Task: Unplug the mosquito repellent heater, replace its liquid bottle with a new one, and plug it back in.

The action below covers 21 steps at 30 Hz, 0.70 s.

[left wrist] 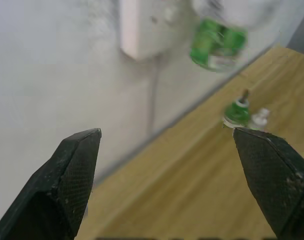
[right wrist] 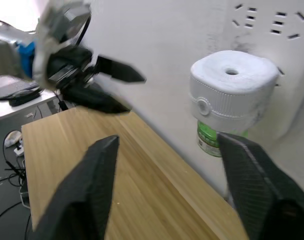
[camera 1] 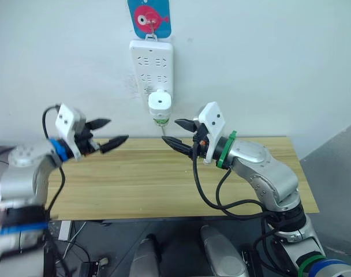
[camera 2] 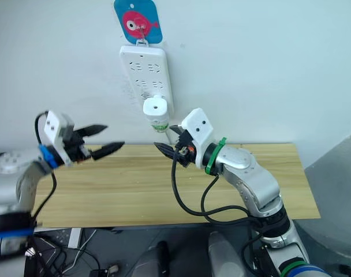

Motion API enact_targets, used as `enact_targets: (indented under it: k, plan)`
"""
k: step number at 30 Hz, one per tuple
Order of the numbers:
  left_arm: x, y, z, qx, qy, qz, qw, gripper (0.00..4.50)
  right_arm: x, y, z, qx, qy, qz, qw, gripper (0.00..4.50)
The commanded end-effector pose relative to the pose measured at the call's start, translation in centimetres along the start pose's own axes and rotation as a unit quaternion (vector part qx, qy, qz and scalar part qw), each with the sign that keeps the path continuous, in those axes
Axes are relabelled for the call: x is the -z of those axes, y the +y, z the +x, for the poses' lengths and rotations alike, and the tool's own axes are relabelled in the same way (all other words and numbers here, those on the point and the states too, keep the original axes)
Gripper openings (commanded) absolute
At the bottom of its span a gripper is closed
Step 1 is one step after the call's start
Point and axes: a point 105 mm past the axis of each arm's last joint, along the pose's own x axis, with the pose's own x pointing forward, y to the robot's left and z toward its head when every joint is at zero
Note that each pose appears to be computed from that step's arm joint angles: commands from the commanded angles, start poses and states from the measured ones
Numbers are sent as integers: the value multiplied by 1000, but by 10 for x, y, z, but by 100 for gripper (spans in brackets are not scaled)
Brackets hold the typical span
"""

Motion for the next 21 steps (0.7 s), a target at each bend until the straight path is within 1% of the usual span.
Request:
enact_targets:
  k: [1, 2, 4, 5, 6, 9, 11, 15, 21]
  plan:
    - [-15, -32, -8, -11, -44, 9, 999, 450, -12, -3, 5, 17, -26, -18, 999, 169]
    - [-12, -41, -9, -16, -46, 6, 999, 450, -11, -5, 7, 23, -26, -18, 999, 133]
    - [-3, -70, -7, -25, -58, -2, 998, 450, -12, -10, 13, 39, -32, -17, 999, 54]
    - [-1, -82, -5, -23, -64, -3, 998, 450, -12, -11, 16, 45, -34, -17, 998, 23]
    - [-1, -91, -3, -21, -70, -2, 997, 450, -13, -13, 17, 51, -36, -18, 998, 10]
    - [-1, -106, 3, -13, -76, 3, 997, 450, -11, -19, 19, 68, -35, -19, 997, 10]
    - [-3, -112, 7, -12, -82, -2, 997, 450, -10, -25, 21, 83, -34, -19, 996, 10]
    - [-3, -109, 9, -16, -82, 0, 997, 450, -9, -34, 21, 103, -32, -20, 994, 10]
    - [-4, -106, 11, -14, -82, 3, 997, 450, -5, -35, 17, 103, -26, -17, 994, 10]
